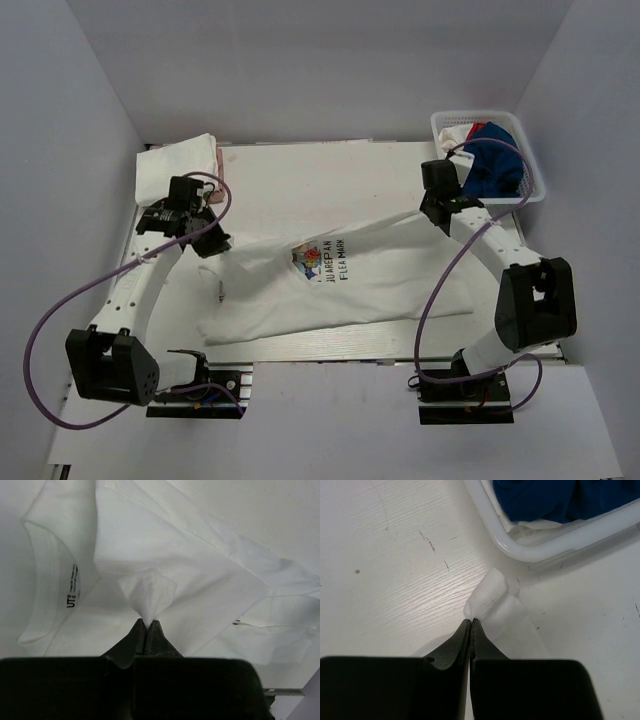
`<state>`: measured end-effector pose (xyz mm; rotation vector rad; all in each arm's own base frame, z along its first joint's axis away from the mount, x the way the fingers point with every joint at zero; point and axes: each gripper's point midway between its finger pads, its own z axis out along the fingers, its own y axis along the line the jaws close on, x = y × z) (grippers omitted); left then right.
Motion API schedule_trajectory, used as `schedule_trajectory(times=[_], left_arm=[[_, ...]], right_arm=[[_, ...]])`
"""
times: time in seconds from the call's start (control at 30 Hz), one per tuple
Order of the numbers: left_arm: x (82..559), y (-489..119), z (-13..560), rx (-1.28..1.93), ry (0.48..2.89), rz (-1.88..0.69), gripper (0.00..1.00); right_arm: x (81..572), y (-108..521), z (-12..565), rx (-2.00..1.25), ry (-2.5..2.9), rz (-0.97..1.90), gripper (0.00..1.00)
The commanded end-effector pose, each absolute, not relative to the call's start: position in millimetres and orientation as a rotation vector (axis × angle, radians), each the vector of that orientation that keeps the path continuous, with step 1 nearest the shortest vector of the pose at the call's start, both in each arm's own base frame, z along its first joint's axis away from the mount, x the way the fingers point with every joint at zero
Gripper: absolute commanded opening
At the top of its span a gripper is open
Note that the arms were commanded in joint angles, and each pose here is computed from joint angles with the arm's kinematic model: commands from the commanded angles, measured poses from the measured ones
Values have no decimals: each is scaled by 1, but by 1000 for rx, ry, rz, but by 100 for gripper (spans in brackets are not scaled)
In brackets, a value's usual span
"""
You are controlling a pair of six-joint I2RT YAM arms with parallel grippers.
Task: Fold and stack the t-shirts
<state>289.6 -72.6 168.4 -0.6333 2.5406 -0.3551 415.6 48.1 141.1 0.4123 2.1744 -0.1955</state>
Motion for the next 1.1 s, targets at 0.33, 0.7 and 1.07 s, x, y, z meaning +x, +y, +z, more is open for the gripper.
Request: schedule_trajectory(times=[0.33, 0.7, 1.07], left_arm=[[171, -85, 97, -699, 2780, -460, 0], [164, -80, 118, -628, 2765, -443, 100], [268, -116, 96, -529, 2606, -674, 100]], right_arm=[[359, 41, 116, 461, 2255, -162, 0], [321, 21, 108, 571, 2292, -242, 90], [354, 96, 110, 145, 2279, 182, 90]])
